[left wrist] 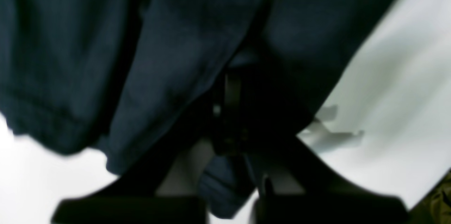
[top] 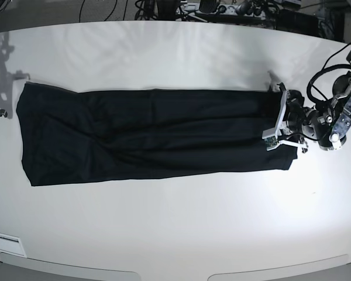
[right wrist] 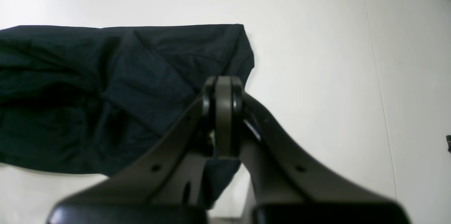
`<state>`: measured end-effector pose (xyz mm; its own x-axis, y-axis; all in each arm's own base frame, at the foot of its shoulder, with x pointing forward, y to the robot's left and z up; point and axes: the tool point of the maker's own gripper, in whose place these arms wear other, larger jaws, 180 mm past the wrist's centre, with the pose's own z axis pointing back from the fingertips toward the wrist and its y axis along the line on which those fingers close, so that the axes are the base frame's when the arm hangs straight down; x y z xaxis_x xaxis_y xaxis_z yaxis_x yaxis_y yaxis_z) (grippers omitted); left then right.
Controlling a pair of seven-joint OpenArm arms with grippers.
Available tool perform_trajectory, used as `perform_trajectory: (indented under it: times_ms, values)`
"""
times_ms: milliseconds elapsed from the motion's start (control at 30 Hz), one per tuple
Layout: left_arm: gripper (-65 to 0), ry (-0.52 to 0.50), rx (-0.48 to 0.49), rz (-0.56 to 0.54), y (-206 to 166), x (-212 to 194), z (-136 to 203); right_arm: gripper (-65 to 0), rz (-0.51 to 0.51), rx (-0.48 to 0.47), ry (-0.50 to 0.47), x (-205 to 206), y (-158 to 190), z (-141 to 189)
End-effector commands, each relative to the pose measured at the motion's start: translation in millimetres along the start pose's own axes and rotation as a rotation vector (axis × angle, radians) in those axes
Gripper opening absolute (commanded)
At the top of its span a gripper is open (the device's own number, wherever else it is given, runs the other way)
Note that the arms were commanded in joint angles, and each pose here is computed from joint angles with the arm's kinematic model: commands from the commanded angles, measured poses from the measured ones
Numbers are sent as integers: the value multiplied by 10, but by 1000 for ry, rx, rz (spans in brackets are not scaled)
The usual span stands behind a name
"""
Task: Fold the T-shirt properly
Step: 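Grasp the strip's hem end with the left gripper and pull it straight, then hold the hem end with the left gripper, smoothing the strip taut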
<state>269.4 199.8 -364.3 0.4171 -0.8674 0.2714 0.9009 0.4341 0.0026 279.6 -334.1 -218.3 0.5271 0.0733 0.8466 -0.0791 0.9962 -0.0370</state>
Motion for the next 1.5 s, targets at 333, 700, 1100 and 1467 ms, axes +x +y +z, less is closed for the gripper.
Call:
perform_trajectory:
  times_ms: [333, 700, 1100, 1467]
  values:
    - [-650, -92, 140, 2, 432, 296, 570, -650, 27, -5, -52, 177, -27, 46]
    - [-650, -413, 424, 534, 1685, 204, 1265, -650, 31, 2, -55, 181, -14, 46]
    - [-355, -633, 43, 990, 1773, -78, 803, -650, 21, 22, -66, 201, 24, 47]
    - [-355, -550, -16, 1006, 1626, -60, 483, -650, 22, 22, -66, 201, 24, 48]
